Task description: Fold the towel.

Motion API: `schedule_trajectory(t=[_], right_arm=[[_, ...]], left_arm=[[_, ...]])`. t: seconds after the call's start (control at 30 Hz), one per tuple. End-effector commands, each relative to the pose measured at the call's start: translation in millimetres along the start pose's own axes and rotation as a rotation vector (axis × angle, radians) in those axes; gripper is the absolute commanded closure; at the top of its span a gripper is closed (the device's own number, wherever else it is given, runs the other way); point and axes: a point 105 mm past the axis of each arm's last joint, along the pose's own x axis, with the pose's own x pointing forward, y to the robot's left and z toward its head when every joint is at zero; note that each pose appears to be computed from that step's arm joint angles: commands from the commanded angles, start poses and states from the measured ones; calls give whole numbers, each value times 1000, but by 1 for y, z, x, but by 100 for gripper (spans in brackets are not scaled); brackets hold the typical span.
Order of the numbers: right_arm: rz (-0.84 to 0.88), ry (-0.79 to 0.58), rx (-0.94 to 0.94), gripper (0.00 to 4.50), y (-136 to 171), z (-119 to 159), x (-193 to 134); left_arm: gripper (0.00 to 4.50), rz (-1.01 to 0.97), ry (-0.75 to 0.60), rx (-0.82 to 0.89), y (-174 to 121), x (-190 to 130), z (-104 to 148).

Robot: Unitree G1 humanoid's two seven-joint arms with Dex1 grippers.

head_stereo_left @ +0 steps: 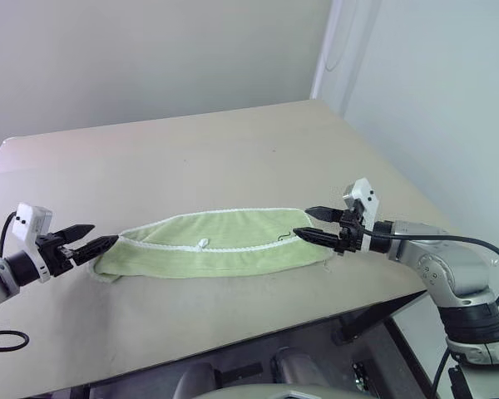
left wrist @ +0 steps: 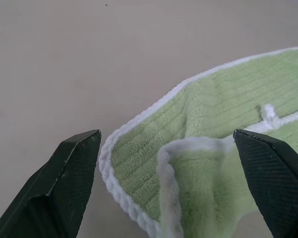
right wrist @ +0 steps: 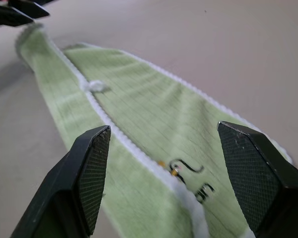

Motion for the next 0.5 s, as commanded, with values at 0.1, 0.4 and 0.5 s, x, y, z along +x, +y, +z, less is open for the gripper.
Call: schedule_trajectory(t=[0.1, 0.4, 0.5], right_arm=[[-31, -23, -40, 92, -3, 9, -5], [-55, -9, -31, 92, -1, 4, -11], [-60, -7, -31, 92, -1, 3, -11]], left_arm=[[0, -46, 12, 53, -1, 11, 10], [0, -100, 116, 49, 2, 2, 3], [0, -94, 121, 40, 6, -2, 4]])
